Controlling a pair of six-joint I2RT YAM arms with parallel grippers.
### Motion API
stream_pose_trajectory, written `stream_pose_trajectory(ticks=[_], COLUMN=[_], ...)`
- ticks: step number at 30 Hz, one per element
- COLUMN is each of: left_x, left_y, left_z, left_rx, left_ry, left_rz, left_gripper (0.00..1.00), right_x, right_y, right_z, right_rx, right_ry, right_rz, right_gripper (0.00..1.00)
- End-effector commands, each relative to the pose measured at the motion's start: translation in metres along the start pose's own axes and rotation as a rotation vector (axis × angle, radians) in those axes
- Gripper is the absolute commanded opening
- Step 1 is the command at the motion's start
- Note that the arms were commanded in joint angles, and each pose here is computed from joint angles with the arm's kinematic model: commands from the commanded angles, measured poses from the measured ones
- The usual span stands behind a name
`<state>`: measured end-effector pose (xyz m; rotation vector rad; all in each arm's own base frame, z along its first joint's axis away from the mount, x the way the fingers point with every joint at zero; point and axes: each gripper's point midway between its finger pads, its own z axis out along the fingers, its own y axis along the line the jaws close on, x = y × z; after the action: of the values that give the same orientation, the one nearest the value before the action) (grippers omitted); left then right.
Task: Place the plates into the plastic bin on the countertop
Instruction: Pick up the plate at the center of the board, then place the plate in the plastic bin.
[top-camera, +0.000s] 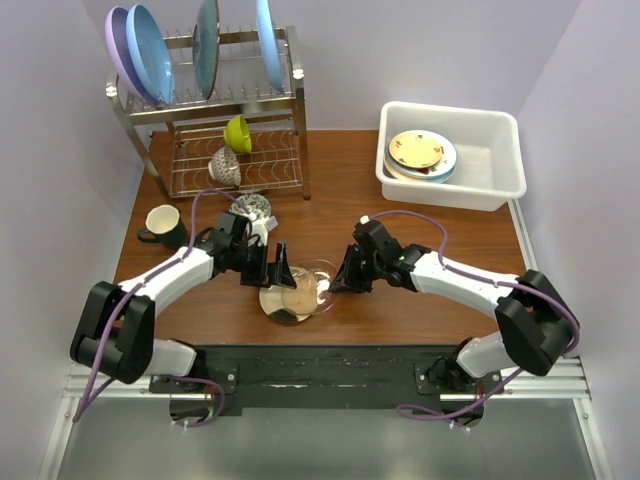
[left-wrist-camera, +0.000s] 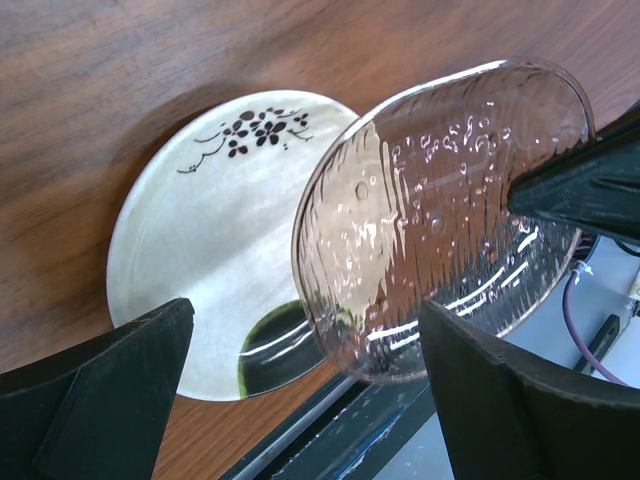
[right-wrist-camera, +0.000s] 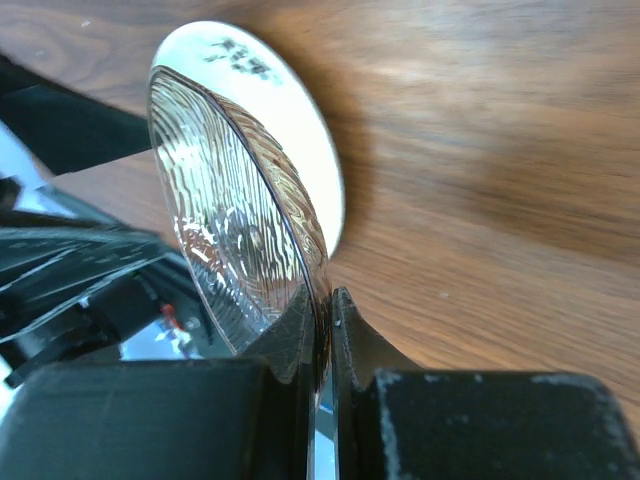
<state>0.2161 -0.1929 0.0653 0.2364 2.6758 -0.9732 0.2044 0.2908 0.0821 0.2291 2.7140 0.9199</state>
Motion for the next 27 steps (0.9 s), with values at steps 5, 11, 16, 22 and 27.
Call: stream_pose_trajectory(ticks=[5, 11, 16, 22, 27], left_x=[-0.035, -0.042, -0.040, -0.037, -0.036], left_y=[-0.032, -0.037, -0.036, -0.034, -0.033], left_z=[-0.022, -0.027, -0.026, -0.024, -0.024], left_rx=[0.070, 0.077, 0.078, 0.075, 0.071], left_ry=[-0.123, -0.144, -0.138, -0.130, -0.125], left_rz=[0.079, 0.093, 0.090, 0.089, 0.092], left_gripper=[1.00, 1.00, 1.00, 1.00, 1.00], right_x=[-0.034, -0.065, -0.086, -0.109, -0.130], right_y=[-0.009, -0.025, -0.032, -0.033, -0.031], right_z=[-0.030, -0.056, -0.072, -0.082, -0.091], right_rx=[0.030, 0.035, 0.031, -0.002, -0.037], right_ry=[-0.098, -0.166, -0.209, -0.247, -0.266], right_rz=[-0.016, 0.028, 0.049, 0.084, 0.108], right_gripper=[0.00, 0.00, 0.00, 0.00, 0.00])
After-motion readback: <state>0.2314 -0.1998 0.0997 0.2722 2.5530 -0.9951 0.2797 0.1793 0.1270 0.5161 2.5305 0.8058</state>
